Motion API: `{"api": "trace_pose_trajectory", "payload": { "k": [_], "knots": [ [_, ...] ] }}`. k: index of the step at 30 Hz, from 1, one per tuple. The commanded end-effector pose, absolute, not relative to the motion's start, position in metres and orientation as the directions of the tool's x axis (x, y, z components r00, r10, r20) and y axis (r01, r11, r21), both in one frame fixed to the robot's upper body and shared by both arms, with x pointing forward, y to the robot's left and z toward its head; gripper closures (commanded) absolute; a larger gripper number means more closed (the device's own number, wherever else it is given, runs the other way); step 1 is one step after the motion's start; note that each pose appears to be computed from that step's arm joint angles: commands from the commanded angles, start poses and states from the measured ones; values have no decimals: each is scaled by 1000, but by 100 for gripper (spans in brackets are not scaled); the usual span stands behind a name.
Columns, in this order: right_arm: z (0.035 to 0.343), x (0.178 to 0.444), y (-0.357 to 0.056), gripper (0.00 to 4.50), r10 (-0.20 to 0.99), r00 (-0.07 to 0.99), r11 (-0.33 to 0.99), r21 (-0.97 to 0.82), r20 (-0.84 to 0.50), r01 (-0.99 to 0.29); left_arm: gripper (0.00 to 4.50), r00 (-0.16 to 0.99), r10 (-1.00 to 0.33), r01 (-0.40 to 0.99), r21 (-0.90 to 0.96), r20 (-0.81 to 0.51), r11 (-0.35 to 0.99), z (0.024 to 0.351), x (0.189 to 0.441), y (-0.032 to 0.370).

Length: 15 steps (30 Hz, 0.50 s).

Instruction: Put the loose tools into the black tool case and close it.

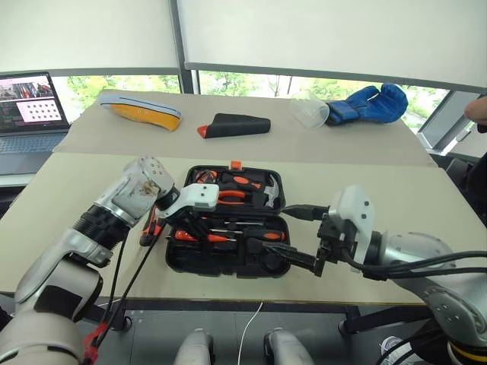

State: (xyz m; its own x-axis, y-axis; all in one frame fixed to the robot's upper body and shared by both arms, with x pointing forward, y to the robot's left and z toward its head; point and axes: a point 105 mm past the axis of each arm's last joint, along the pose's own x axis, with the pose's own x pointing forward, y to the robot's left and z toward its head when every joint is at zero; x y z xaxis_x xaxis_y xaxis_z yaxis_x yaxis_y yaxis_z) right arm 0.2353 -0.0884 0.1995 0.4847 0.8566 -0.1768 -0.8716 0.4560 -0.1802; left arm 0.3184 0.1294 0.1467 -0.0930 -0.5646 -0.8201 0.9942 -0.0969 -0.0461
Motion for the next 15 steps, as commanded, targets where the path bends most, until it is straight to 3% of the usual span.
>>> {"api": "trace_pose_trajectory", "payload": {
  "k": [1,4,7,11,15],
  "knots": [
    [206,232,-88,0,860,483,449,-205,-166,-870,174,-133,-685,991,-76,-716,-113,184,306,122],
    [202,229,-88,0,861,476,443,-195,-177,-875,70,-105,-757,993,-24,-645,-118,199,306,133],
    [198,228,-89,0,858,478,444,-196,-189,-874,70,-5,-844,998,56,-536,-41,201,320,141],
    [195,231,-90,0,852,488,454,-196,-191,-869,187,152,-902,988,75,-404,132,185,339,149],
    [193,232,-91,0,849,487,452,-198,-203,-870,335,210,-925,973,-22,-318,229,165,344,146]
  ]
}}
